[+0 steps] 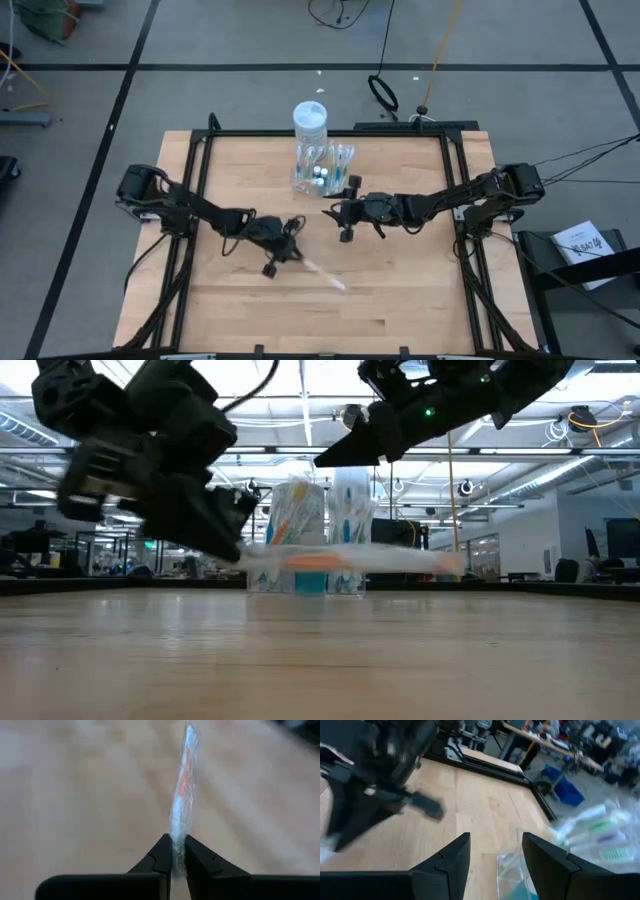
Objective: Pick & Place toothbrushing station
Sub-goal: Put the orange toothbrush into the transparent organizer
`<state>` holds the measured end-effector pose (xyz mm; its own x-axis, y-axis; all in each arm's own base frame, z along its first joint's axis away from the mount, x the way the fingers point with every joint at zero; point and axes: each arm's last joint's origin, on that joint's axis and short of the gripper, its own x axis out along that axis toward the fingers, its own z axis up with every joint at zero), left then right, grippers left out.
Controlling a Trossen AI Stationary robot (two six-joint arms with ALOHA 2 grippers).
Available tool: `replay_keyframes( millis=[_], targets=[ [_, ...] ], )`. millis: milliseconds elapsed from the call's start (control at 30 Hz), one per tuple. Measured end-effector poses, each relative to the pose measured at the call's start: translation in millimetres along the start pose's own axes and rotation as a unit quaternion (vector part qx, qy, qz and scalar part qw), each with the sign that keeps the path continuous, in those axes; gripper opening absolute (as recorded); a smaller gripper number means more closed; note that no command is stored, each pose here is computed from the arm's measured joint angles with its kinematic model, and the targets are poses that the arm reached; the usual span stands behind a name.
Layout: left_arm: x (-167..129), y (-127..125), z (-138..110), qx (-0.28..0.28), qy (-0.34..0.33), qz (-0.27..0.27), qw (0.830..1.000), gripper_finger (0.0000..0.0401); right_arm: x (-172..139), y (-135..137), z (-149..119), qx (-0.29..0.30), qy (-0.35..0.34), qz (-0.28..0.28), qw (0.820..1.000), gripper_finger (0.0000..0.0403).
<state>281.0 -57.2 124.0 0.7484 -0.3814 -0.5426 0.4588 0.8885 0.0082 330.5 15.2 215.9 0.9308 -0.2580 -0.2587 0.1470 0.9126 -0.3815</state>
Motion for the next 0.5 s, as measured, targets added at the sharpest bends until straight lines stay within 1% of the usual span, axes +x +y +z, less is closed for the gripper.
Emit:
replay_keyframes(
  millis=[33, 67, 100, 133, 167, 200, 267, 367, 433, 467, 500],
  targets=[
    [-5, 4, 2, 0.018, 0.003, 0.027, 0.999, 0.0031, 1, -1, -1, 0.015, 0.003, -0.002, 1.000, 0.0171],
    [-10, 8, 6, 0.051, 0.001, 0.055, 0.997, 0.0030, 1, -3, -2, 0.023, 0.007, -0.003, 1.000, 0.0171],
    [-16, 11, 11, 0.098, 0.003, 0.084, 0.992, 0.0028, 1, -6, -3, 0.027, 0.012, -0.004, 1.000, 0.0171],
    [-23, 14, 14, 0.151, 0.011, 0.112, 0.982, 0.0027, 0, -9, -4, 0.031, 0.017, 0.002, 0.999, 0.0171],
    [-29, 16, 19, 0.207, 0.019, 0.141, 0.968, 0.0025, 1, -11, -5, 0.038, 0.018, 0.018, 0.999, 0.0171],
    [-34, 18, 23, 0.262, 0.027, 0.170, 0.949, 0.0024, 2, -15, -6, 0.048, 0.020, 0.041, 0.998, 0.0171],
    [-45, 22, 31, 0.360, 0.056, 0.224, 0.904, 0.0024, -2, -22, -11, 0.082, 0.037, 0.100, 0.991, 0.0171],
    [-58, 28, 41, 0.460, 0.113, 0.295, 0.830, 0.0027, -5, -38, -10, 0.148, 0.043, 0.169, 0.974, 0.0171],
    [-62, 30, 47, 0.514, 0.157, 0.318, 0.781, 0.0026, -9, -50, -10, 0.183, 0.040, 0.190, 0.964, 0.0171],
    [-62, 30, 51, 0.537, 0.170, 0.323, 0.761, 0.0024, -8, -56, -9, 0.198, 0.031, 0.190, 0.961, 0.0171],
    [-62, 30, 53, 0.553, 0.178, 0.324, 0.747, 0.0022, -7, -62, -9, 0.210, 0.026, 0.182, 0.960, 0.0171]
  ],
)
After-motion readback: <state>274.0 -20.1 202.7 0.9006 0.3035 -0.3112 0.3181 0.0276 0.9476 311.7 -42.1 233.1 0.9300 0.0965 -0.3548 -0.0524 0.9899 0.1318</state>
